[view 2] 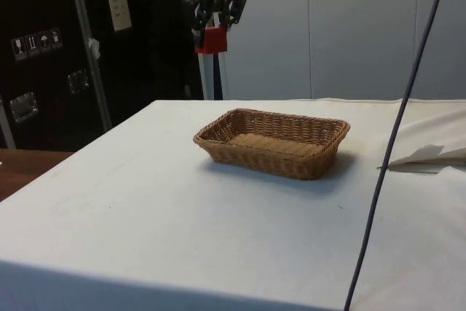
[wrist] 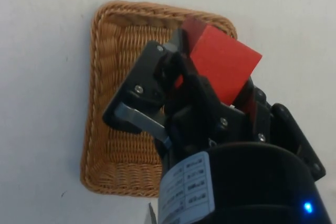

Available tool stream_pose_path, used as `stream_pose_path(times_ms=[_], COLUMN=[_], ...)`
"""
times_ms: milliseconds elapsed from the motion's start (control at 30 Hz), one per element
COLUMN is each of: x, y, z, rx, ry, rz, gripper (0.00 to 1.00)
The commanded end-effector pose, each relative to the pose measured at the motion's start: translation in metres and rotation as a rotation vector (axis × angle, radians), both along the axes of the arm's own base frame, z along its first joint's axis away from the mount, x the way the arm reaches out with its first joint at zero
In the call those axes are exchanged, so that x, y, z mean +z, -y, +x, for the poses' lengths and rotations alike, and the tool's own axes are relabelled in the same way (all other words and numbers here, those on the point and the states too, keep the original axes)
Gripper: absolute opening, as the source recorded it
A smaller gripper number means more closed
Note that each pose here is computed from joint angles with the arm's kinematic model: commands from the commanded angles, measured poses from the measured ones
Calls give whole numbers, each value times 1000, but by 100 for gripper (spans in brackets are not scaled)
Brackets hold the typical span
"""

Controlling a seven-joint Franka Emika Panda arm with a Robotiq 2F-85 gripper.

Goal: Pick up the cube and place it into the basket.

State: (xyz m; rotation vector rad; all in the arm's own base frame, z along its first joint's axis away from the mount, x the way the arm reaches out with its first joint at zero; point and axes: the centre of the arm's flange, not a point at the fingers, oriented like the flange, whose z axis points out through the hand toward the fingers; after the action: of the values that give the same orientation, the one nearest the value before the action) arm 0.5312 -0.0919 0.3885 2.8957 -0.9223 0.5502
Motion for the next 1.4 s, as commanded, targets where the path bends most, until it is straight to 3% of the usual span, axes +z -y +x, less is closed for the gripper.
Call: stream_pose_path(times_ms=[0, 367, 467, 633, 667, 1200, 1267, 1367], x=[1, -10, -15, -27, -29, -73, -77, -85], y=[-2, -5, -5, -5, -6, -15, -16, -20], z=[-6, -30, -39, -49, -53, -87, -89, -96], rx=[8, 43, 58, 74, 82, 154, 157, 173], ry=[2, -25, -20, -43, -34, -68, -81, -77], rz=[0, 10, 9, 13, 12, 15, 18, 17], gripper=[2, 2, 2, 2, 2, 2, 2, 2])
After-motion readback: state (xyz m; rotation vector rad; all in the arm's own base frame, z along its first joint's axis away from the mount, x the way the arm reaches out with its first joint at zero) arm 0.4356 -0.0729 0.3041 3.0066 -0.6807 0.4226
